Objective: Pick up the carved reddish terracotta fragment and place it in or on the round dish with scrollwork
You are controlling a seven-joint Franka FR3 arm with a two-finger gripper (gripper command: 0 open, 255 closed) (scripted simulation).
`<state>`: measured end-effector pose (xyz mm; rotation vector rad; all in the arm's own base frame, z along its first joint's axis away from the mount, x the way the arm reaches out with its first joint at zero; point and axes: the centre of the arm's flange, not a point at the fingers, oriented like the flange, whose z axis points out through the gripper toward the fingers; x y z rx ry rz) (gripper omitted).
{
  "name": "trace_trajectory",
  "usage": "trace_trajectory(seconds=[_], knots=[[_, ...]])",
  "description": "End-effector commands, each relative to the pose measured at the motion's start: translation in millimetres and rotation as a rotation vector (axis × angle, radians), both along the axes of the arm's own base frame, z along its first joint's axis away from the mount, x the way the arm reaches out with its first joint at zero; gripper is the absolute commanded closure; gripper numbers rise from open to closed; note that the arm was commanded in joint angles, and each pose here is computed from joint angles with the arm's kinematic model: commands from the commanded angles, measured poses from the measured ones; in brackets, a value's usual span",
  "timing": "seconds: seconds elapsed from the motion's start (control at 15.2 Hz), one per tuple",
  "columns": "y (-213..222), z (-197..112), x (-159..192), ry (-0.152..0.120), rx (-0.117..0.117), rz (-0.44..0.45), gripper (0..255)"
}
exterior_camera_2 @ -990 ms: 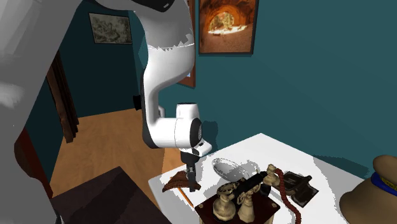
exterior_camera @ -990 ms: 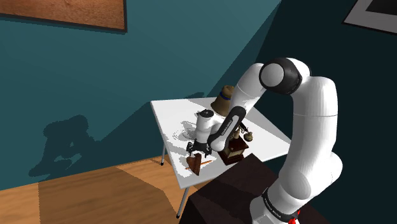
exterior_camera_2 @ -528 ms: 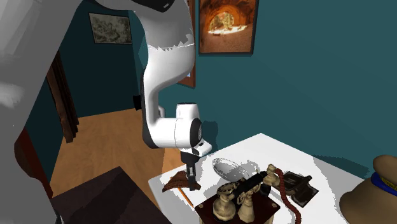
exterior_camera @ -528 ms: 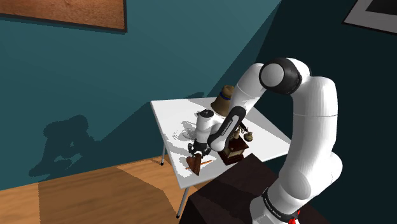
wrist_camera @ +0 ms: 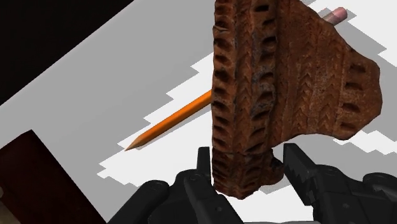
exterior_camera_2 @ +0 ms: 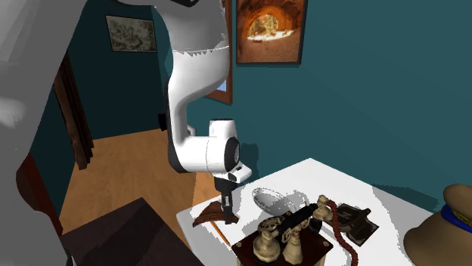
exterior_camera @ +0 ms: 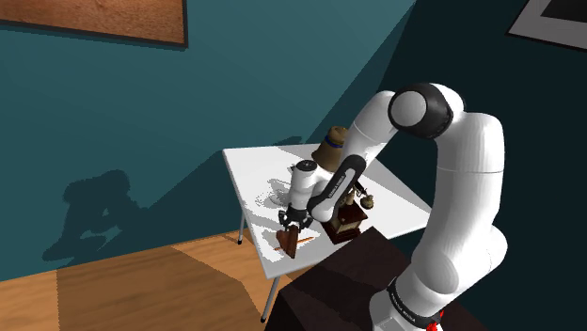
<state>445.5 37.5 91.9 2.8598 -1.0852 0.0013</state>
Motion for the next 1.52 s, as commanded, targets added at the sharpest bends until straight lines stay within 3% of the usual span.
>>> trace_trajectory(seconds=[0.0, 1.45], knots=[[0, 11, 1, 0.000, 0.000, 0.000, 255], [0, 127, 1, 0.000, 0.000, 0.000, 255]])
